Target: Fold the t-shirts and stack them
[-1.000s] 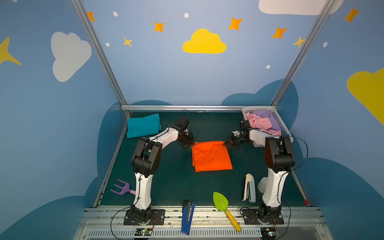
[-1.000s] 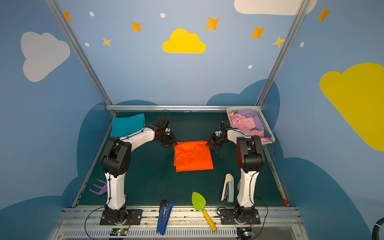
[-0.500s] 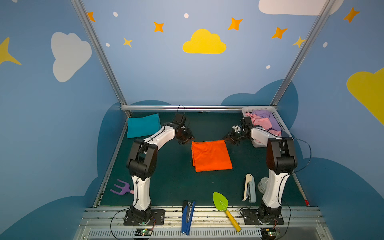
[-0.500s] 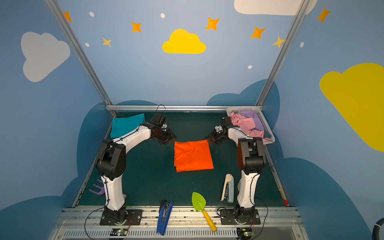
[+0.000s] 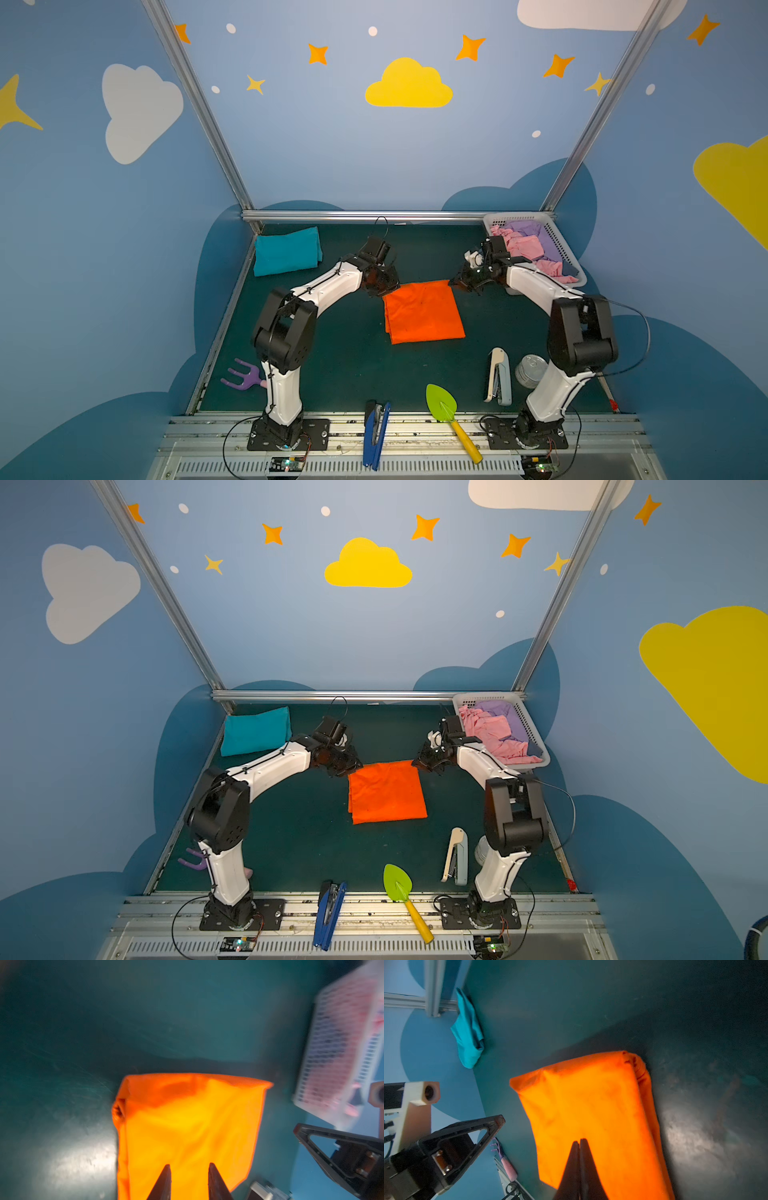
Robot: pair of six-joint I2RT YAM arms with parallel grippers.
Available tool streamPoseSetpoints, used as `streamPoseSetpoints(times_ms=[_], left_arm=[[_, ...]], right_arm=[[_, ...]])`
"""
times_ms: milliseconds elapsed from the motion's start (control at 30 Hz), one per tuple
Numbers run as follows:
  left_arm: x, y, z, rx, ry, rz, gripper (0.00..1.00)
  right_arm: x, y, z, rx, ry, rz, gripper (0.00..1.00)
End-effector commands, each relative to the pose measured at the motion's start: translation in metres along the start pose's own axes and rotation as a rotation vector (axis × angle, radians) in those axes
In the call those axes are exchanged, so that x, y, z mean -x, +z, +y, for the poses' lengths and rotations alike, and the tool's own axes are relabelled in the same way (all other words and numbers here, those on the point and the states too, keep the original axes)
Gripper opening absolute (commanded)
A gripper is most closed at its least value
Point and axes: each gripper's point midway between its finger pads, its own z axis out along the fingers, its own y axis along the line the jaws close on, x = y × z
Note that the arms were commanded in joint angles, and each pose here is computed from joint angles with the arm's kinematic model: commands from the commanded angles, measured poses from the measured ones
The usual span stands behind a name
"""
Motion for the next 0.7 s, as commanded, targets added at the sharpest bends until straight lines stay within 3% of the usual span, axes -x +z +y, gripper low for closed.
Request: streamPoseSetpoints(times_ms=[0, 200, 400, 567, 667], left_arm=[[0.001, 0.024, 0.025, 0.052, -0.038, 0.027, 0.3], [0.013, 0.043, 0.059, 0.123, -0.083, 0.04, 0.28], [0.024, 0.01, 0.049, 0.13, -0.046, -0.023, 0.31], [0.013, -0.027, 0.048, 0.142, -0.02, -0.1, 0.52], [-0.003, -0.027, 0.052, 0.15, -0.007, -0.094, 0.65]], right_arm=[[0.015, 0.027, -0.011, 0.001, -0.002, 0.023, 0.0], [0.044, 0.055, -0.022, 0.029, 0.051, 0.032, 0.0], [0.042, 0.017, 0.004, 0.044, -0.014, -0.018, 0.0], [0.018, -0.033, 0.012, 0.01, -0.075, -0.104, 0.0], [0.003, -0.05, 0.012, 0.001, -0.084, -0.124, 0.04]])
